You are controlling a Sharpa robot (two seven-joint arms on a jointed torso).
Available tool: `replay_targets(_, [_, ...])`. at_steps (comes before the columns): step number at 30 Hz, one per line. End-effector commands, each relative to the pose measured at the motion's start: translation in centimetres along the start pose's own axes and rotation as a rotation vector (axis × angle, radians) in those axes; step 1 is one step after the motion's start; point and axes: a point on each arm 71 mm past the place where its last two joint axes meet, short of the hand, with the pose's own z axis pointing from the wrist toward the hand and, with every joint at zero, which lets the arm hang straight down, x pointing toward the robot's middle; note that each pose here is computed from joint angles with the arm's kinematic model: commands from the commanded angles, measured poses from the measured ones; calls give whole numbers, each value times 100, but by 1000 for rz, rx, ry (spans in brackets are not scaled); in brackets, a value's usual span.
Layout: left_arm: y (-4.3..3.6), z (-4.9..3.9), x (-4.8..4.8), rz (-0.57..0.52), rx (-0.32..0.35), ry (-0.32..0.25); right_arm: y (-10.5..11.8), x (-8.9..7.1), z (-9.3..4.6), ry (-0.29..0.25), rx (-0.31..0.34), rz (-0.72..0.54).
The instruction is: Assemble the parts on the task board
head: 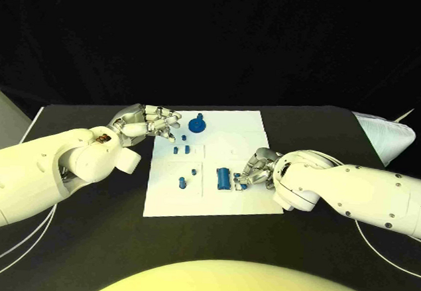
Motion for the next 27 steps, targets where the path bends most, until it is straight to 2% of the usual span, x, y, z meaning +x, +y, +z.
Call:
replay_targets(1, [-2,1,29,-7,1,24,3,28,4,25,2,-20])
replay_targets(19, [-2,-2,29,-6,-1,25,49,39,27,30,-10,-22])
replay_targets(27, [0,2,31,-5,-1,26,61,63,16,56,-23,-30])
